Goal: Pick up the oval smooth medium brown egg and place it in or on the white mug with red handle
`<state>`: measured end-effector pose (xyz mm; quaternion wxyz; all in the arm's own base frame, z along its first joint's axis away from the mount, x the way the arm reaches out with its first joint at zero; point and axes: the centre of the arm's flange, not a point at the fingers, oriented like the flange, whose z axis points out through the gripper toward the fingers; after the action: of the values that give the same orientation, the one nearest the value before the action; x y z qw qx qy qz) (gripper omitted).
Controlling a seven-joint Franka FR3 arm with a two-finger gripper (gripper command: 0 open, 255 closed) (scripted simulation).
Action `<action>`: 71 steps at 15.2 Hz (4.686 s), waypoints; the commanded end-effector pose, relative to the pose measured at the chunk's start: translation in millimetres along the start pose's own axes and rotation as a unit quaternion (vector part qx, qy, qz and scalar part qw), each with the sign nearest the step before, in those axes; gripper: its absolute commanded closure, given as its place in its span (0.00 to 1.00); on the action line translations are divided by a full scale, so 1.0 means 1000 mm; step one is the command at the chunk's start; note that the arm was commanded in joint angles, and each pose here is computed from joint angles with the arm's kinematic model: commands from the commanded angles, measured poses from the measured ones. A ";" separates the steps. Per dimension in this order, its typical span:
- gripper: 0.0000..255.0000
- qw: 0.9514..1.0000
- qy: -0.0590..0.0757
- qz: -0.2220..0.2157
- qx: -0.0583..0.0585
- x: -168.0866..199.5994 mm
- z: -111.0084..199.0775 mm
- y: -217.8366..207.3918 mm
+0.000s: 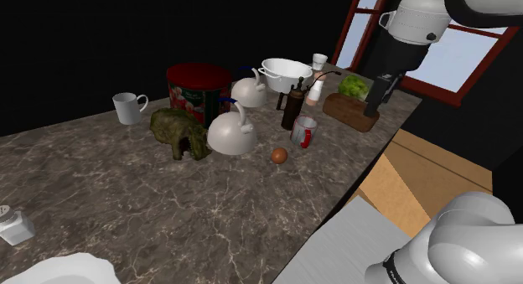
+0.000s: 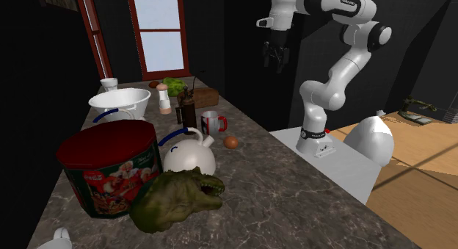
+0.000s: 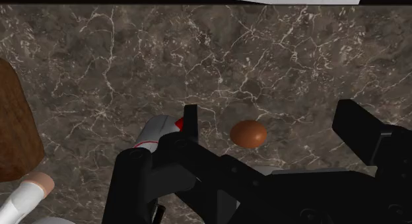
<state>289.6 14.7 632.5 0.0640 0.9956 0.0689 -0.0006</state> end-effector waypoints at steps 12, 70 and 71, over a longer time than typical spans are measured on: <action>0.00 0.994 -0.001 0.110 -0.015 0.087 0.108 -0.049; 1.00 0.966 -0.001 0.257 -0.036 0.215 0.208 -0.063; 1.00 0.966 -0.001 0.257 -0.036 0.215 0.203 -0.062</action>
<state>495.3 79.1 415.2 0.0980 0.9768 -0.1894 0.0172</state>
